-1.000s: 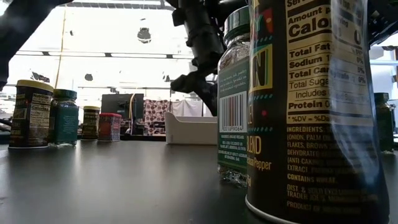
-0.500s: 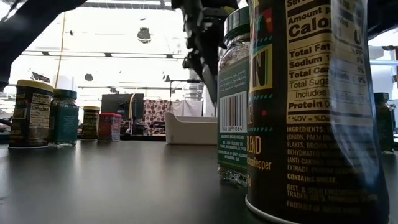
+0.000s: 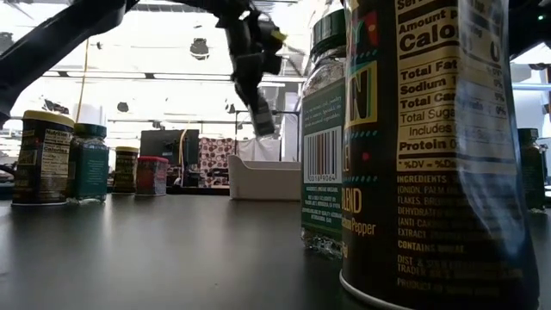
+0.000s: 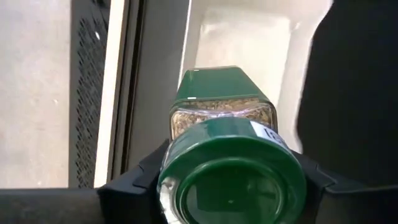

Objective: Sort spices by type
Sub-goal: Put the middle green seasoning bottle into the white bin

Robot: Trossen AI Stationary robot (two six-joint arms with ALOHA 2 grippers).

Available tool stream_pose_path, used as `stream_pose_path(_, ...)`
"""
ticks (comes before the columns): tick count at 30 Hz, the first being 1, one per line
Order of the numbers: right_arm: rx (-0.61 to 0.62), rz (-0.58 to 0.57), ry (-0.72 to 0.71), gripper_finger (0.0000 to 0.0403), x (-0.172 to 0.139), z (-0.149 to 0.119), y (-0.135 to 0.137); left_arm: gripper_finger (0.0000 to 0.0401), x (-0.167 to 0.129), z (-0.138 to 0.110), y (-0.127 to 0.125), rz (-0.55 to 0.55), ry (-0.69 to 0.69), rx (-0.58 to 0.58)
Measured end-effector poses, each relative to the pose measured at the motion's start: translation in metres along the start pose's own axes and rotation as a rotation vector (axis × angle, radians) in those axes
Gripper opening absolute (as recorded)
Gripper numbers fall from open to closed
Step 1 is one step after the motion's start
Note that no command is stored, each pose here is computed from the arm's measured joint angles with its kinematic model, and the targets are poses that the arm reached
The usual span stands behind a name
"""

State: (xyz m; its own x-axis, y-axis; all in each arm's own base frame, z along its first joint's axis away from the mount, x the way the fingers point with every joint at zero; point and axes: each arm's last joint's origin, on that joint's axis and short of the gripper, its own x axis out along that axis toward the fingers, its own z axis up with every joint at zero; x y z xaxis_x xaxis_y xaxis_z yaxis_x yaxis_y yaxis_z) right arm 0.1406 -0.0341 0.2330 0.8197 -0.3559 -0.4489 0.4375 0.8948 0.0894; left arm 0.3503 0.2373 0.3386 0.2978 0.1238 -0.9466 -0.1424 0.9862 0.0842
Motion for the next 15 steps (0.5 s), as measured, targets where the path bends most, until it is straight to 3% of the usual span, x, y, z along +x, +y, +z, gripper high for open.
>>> stream_pose_path(7,0.031,0.000,-0.073,0.0286,0.002,0.008,0.001,0.0202,0.032,-0.005,-0.007,-0.063,0.082,0.067)
stream_pose_path(15,0.032,-0.054,-0.106,0.0286,0.002,0.010,-0.001,0.0203,0.058,0.000,-0.009,-0.035,0.029,0.103)
